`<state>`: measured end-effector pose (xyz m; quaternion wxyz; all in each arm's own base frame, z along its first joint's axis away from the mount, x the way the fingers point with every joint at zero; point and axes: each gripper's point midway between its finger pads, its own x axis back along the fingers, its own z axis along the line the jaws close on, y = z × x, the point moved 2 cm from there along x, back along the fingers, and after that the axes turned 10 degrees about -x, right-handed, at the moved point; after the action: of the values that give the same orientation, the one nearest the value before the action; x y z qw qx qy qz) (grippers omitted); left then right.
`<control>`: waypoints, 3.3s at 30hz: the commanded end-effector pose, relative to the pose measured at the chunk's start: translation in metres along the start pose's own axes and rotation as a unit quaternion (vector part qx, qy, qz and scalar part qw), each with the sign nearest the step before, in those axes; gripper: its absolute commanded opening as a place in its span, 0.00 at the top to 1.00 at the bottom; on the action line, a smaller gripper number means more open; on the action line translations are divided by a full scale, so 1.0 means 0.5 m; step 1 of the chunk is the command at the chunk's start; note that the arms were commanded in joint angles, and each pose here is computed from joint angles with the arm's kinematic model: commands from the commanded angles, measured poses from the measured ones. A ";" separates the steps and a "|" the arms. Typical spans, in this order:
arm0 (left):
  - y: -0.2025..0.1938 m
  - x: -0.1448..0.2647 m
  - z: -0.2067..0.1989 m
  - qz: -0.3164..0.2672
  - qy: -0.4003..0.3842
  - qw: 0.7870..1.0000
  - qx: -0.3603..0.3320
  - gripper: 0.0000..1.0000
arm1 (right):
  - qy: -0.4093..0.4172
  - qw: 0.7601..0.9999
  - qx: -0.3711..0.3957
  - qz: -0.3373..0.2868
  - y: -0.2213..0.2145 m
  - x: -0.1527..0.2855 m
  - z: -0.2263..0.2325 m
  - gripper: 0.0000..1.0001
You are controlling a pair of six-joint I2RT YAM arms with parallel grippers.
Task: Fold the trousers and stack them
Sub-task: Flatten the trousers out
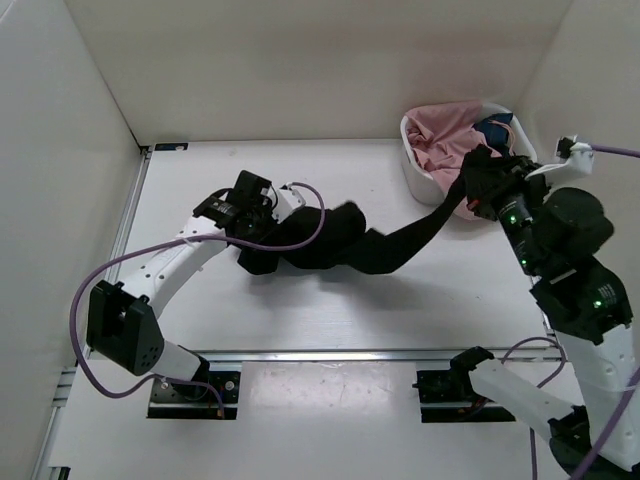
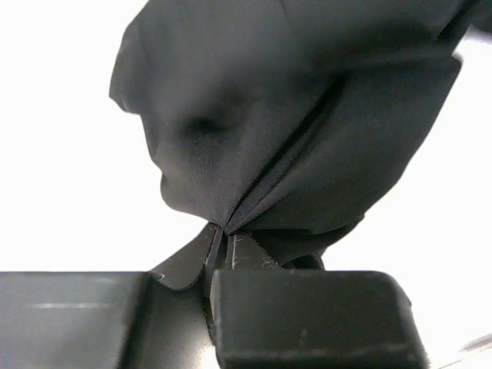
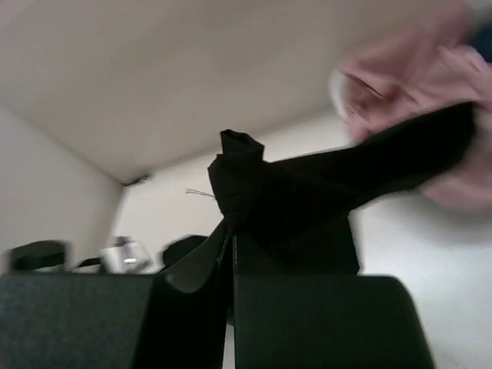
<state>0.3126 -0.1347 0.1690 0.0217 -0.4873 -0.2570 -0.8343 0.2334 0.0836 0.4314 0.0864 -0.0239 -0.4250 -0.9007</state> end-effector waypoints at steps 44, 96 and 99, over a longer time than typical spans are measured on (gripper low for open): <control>-0.446 0.193 0.238 0.178 0.190 0.937 0.233 0.05 | 0.193 0.930 0.097 0.296 -0.329 -0.229 0.189 0.16; -0.475 0.184 0.205 0.406 0.264 0.875 -0.001 0.03 | 0.370 0.785 0.142 0.477 -0.496 -0.123 0.235 1.00; -0.533 0.187 0.183 0.428 0.241 0.871 0.026 0.01 | 0.374 0.815 0.151 0.416 -0.411 -0.120 0.248 1.00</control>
<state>0.2757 0.1421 0.1841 0.4331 -0.3201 -0.0081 -0.8425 0.2569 0.3339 0.3043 0.6539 0.1061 -0.4085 -0.6279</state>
